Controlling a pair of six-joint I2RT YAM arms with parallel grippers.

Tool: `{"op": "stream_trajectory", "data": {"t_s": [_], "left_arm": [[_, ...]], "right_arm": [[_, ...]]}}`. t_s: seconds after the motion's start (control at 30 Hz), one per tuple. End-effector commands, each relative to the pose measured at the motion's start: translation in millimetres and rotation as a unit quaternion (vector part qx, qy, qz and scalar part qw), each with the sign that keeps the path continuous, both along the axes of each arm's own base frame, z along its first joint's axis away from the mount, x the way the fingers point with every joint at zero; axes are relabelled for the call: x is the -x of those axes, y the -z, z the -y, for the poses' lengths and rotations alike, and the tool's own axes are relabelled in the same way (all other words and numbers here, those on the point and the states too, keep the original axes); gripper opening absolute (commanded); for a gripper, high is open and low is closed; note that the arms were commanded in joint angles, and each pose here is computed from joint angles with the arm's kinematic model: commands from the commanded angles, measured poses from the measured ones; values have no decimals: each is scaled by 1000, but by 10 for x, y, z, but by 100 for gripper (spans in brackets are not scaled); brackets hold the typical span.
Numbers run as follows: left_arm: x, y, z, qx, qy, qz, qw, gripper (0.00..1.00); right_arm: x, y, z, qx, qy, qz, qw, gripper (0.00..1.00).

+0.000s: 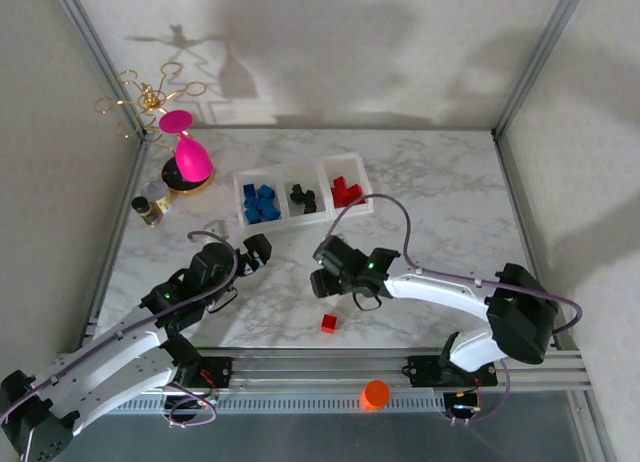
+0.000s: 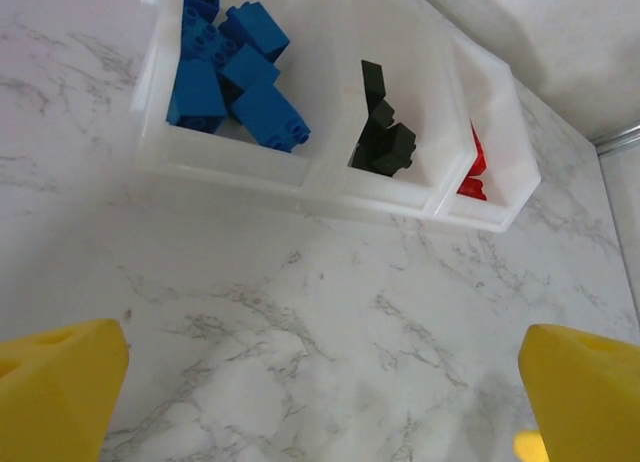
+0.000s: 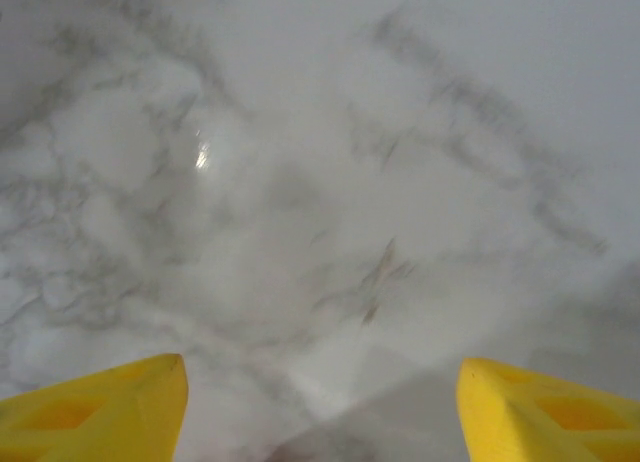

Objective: Sort the legos into containers by color
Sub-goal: Pick up the lego from the bottom-center of the table.

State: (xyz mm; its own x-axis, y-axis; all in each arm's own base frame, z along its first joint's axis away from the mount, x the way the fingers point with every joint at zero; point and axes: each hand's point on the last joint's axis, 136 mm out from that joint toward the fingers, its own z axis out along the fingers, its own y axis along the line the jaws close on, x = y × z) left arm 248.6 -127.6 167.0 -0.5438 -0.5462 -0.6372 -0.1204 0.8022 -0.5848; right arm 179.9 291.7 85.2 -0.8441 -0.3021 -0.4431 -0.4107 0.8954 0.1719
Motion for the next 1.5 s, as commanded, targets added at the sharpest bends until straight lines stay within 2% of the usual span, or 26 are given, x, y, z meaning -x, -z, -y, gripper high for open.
{"op": "stream_trajectory", "data": {"t_s": [0.0,0.27,0.5,0.83,1.0,1.1,1.3,1.47], "left_arm": [[98,136,-43,-5,3,-25,1000,100],[122,155,-73,-6,0,-27,1000,100],[132,171,-84,-4,-2,-27,1000,100],[148,140,-104,5,-6,-22,1000,100],[157,144,-111,8,-8,-23,1000,100],[154,142,-109,10,-9,-22,1000,100],[105,46,-55,17,-3,-9,1000,100],[13,-69,10,16,-1,2,1000,100]], "right_arm": [[245,118,62,14,41,-26,999,76],[625,356,22,32,47,-69,996,83],[780,550,45,57,42,-89,994,74],[762,549,111,60,52,-80,994,50],[728,510,130,68,54,-70,994,34],[701,436,110,58,55,-62,995,30],[393,60,37,26,57,-21,998,29],[-203,-371,131,2,75,45,996,30]]}}
